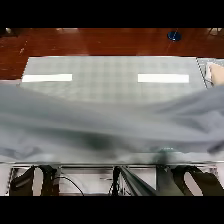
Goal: Fold the shirts.
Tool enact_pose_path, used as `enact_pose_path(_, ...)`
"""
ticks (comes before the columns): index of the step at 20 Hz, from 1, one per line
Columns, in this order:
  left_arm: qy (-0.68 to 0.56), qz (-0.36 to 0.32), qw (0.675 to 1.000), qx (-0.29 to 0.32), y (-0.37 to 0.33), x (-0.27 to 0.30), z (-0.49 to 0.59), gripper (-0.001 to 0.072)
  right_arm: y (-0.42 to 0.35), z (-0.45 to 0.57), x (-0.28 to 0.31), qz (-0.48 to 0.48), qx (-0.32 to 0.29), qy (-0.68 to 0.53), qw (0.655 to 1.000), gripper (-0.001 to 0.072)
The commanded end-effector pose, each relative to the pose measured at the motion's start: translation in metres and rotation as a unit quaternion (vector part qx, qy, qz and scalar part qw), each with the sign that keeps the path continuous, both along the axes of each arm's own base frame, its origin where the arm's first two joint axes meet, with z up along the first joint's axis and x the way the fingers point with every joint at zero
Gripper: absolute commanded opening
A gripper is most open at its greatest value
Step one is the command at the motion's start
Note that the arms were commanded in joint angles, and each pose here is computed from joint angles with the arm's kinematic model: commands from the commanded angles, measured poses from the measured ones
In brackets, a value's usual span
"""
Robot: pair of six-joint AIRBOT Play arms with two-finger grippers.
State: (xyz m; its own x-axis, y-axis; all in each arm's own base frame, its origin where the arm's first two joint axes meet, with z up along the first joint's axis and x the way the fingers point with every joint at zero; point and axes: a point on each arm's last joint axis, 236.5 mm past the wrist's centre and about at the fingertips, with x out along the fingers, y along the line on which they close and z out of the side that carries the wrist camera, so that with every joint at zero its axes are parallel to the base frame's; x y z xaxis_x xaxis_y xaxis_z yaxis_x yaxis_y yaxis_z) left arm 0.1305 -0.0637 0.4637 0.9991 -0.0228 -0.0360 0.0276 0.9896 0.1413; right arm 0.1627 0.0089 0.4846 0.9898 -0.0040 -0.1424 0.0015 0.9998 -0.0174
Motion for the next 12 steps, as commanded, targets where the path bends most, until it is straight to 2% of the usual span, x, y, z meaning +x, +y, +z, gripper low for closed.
enact_pose_path(1,0.098,0.019,0.995,-0.017,0.017,0.009,-0.049,0.002,-0.015,-0.071,-0.001,-0.021,-0.016,0.171,0.985,0.0018)
enact_pose_path(4,0.196,0.0,0.979,-0.062,0.029,0.043,-0.115,0.002,-0.02,-0.123,0.047,-0.008,-0.013,0.278,0.961,0.0017)
enact_pose_path(7,0.301,-0.015,0.947,-0.115,0.043,0.077,-0.208,0.002,-0.026,-0.184,0.103,0.002,-0.008,0.366,0.93,0.0017)
enact_pose_path(10,0.362,-0.033,0.916,-0.171,0.046,0.108,-0.28,0.002,-0.028,-0.237,0.172,0.013,0.009,0.388,0.921,0.0017)
enact_pose_path(12,0.368,-0.046,0.908,-0.194,0.046,0.138,-0.298,0.002,-0.022,-0.266,0.21,0.034,0.023,0.397,0.917,0.0017)
